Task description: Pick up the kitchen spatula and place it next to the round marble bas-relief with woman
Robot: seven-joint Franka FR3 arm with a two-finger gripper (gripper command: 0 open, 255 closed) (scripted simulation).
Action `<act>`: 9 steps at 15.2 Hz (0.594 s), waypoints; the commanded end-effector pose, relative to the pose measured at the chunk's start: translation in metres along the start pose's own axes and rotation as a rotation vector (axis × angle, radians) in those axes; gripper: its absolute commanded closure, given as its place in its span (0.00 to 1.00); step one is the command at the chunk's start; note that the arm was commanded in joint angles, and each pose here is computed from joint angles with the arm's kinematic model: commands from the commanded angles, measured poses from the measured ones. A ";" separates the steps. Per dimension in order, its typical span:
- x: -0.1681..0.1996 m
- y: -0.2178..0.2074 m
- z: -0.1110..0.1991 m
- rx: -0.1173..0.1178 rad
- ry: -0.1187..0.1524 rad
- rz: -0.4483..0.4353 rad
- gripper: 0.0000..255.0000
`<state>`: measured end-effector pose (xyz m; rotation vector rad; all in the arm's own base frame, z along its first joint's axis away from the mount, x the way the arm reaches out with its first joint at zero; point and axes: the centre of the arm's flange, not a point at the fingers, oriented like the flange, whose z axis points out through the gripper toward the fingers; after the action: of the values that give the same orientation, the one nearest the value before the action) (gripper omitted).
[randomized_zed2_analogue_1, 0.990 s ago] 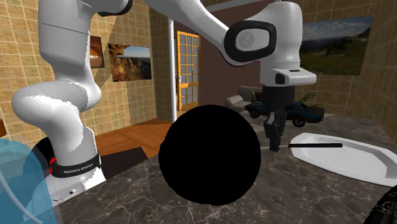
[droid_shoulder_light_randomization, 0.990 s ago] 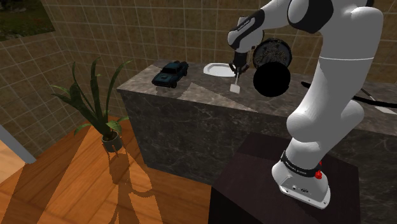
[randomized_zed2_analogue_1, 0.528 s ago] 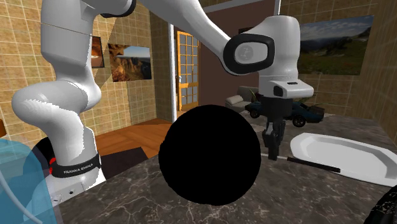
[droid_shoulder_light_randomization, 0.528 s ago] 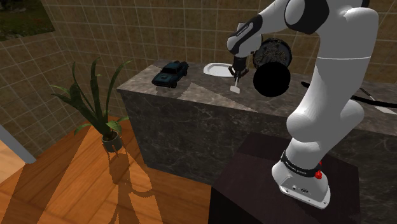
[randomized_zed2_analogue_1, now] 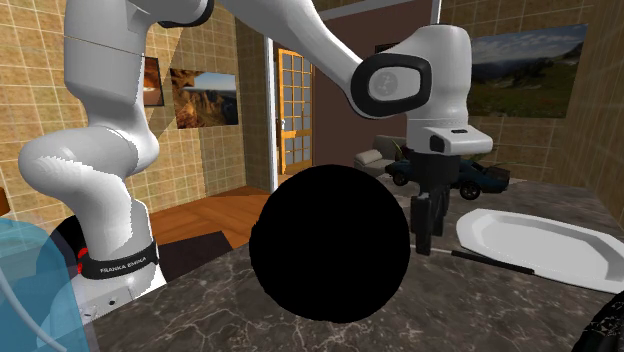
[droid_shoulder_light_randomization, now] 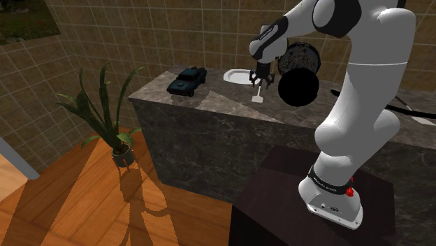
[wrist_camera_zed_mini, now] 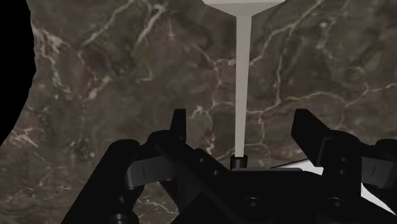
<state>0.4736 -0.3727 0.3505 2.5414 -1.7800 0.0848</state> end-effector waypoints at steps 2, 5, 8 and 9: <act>0.000 0.000 0.000 0.000 0.000 0.000 0.00; 0.000 0.000 -0.026 0.000 0.000 0.000 0.00; 0.000 0.000 -0.050 0.000 0.000 0.000 0.00; 0.000 0.000 -0.050 0.000 0.000 0.000 0.00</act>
<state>0.4730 -0.3701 0.3982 2.5414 -1.7800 0.0867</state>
